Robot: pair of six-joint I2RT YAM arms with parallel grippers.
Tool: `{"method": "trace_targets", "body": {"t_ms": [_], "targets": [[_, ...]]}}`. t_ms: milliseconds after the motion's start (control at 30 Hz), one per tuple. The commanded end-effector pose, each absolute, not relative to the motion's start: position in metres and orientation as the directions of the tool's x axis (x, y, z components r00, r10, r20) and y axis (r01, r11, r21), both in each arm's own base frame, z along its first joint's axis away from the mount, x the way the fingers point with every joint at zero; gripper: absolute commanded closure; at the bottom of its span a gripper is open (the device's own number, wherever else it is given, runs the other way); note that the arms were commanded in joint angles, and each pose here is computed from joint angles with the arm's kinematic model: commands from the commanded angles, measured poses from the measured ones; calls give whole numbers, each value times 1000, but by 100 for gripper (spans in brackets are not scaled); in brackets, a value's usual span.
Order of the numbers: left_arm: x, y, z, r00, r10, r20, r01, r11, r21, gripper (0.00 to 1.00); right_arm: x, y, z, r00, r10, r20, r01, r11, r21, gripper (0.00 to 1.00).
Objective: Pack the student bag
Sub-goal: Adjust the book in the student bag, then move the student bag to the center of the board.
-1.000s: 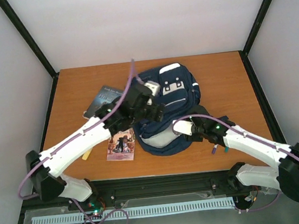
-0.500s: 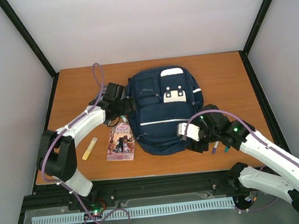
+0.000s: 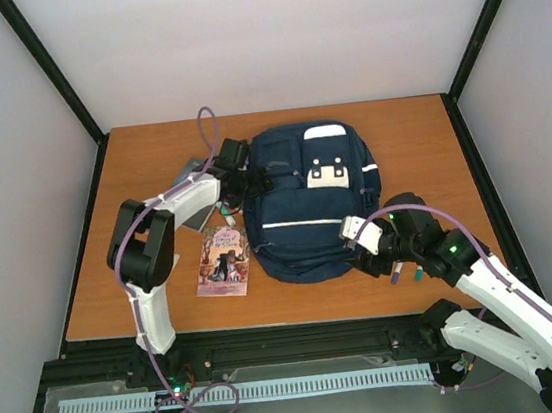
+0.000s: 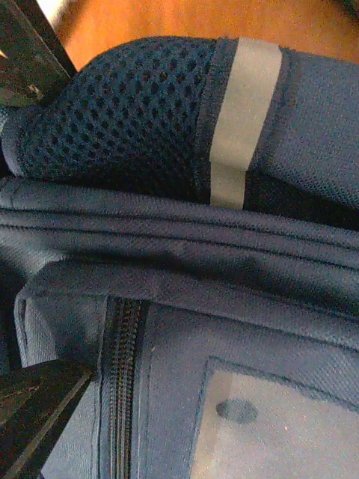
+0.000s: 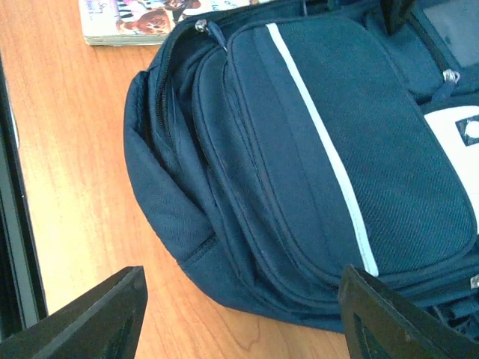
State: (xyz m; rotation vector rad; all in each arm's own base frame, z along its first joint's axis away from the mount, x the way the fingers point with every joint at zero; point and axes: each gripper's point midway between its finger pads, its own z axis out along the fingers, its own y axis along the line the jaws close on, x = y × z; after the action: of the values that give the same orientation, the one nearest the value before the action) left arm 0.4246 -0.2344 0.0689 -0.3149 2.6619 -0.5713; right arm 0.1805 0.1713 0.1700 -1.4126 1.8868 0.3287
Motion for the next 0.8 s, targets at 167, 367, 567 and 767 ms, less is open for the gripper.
{"method": "trace_targets", "body": {"t_ms": [167, 367, 567, 767], "targets": [[460, -331, 91, -902, -193, -385, 35, 858, -513, 11, 193, 164, 169, -150, -706, -693, -872, 424, -243, 29], [467, -327, 100, -895, -168, -413, 47, 886, -461, 10, 198, 161, 163, -174, -713, -679, -863, 443, -244, 28], [447, -298, 141, -858, -145, -493, 77, 912, -402, 7, 200, 161, 154, -188, -729, -658, -869, 436, -235, 26], [418, -246, 136, -835, -124, -537, 17, 968, -250, 11, 201, 161, 125, -146, -805, -575, -905, 343, -250, 25]]}}
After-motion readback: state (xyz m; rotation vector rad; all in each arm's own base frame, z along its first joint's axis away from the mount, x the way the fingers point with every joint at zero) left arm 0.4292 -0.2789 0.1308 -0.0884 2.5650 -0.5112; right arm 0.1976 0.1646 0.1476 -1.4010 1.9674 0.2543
